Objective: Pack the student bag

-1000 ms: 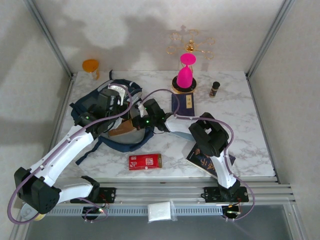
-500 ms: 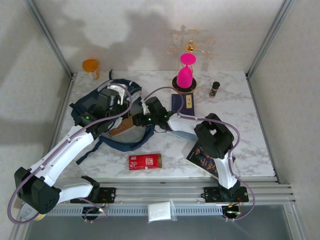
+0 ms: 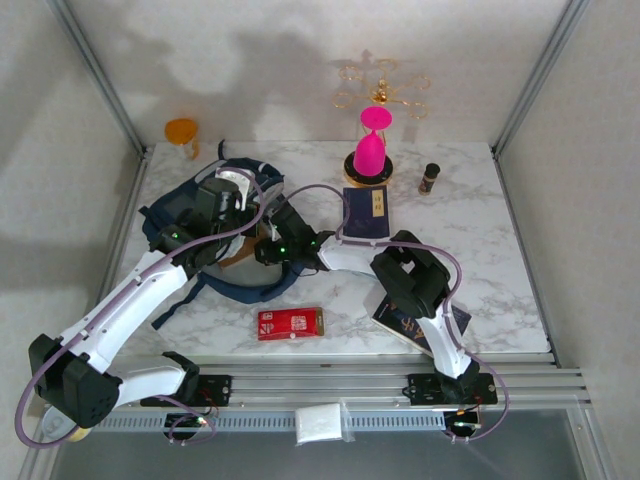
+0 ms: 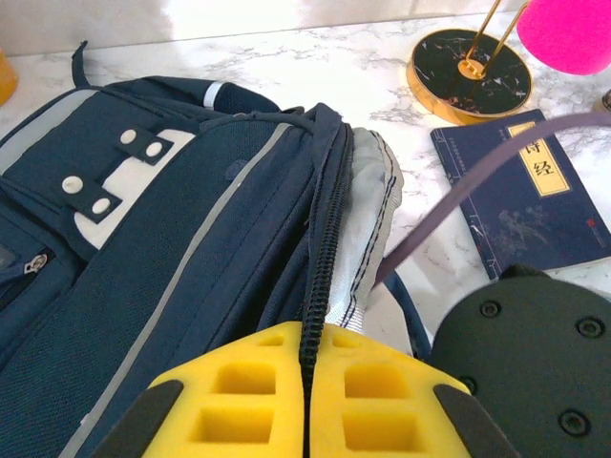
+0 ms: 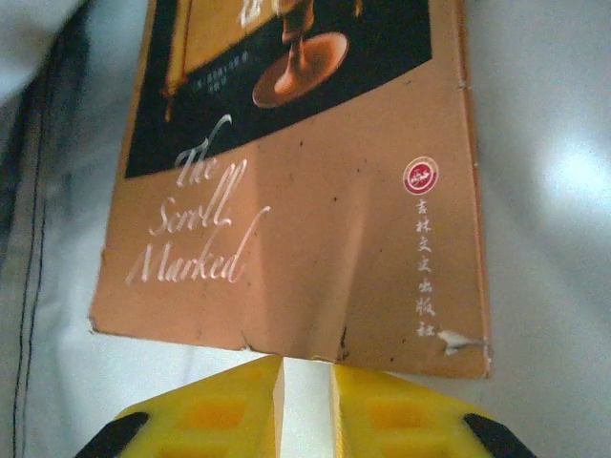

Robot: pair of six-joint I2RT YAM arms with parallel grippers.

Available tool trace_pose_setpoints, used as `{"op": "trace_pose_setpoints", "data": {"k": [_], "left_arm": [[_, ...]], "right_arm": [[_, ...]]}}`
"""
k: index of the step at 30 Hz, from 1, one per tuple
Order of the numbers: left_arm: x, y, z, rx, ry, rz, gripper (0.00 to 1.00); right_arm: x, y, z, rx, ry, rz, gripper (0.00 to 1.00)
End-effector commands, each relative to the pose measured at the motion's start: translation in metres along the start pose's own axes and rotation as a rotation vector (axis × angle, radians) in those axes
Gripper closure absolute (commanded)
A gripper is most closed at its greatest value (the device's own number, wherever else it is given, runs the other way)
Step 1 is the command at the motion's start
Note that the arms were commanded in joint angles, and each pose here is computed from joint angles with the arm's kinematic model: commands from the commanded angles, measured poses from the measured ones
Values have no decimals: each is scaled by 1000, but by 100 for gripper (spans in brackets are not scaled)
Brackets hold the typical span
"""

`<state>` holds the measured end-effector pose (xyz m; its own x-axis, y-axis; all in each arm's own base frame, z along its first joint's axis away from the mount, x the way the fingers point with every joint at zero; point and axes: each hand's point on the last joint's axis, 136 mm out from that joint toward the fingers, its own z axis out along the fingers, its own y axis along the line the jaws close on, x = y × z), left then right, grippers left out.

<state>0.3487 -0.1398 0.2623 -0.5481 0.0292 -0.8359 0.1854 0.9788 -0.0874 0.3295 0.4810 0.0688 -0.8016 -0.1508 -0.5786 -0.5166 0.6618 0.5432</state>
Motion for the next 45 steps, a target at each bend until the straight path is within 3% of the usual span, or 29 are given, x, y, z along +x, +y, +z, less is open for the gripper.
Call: {"op": "trace_pose_setpoints", "data": {"k": [1,5,8,13,16,19,22,24,26,30,32,35,38,45], "left_arm": [[-20,9,-16,-30,-91,-35,100],[-15,22,-16,-100,-75,-57,100],[-8,20,-14,-81,-74,-71,100],[25,23,-5,-87,-5,-122,100],[61,24,3,-87,71,-165,100],[95,47,7,-204,113,-213,100],[108,46,6,-190,116,-264,100],[107,40,1,-155,104,-307,91],[100,18,-3,-58,95,-339,67],[91,-25,-19,67,58,-482,47],[94,-65,-27,205,55,-551,40],[108,-132,-34,398,95,-530,35],[123,-185,-31,474,138,-406,33],[163,-290,-7,622,255,-184,31]], "right_arm": [[-59,11,-9,-14,-198,-64,80],[-49,24,-31,-87,-190,-136,76],[-28,37,-66,-161,-152,-197,71],[-7,32,-131,-115,-108,-185,62],[-4,7,-170,-19,-109,-97,61],[-3,-27,-206,53,-134,31,58],[0,-72,-235,163,-139,153,55],[5,-101,-253,244,-135,233,53],[14,-136,-275,370,-132,335,48],[45,-187,-311,526,-129,519,42],[65,-200,-322,561,-128,589,39],[93,-218,-338,639,-131,710,35],[117,-236,-359,737,-173,831,29],[155,-279,-429,1008,-442,1053,8]]}}
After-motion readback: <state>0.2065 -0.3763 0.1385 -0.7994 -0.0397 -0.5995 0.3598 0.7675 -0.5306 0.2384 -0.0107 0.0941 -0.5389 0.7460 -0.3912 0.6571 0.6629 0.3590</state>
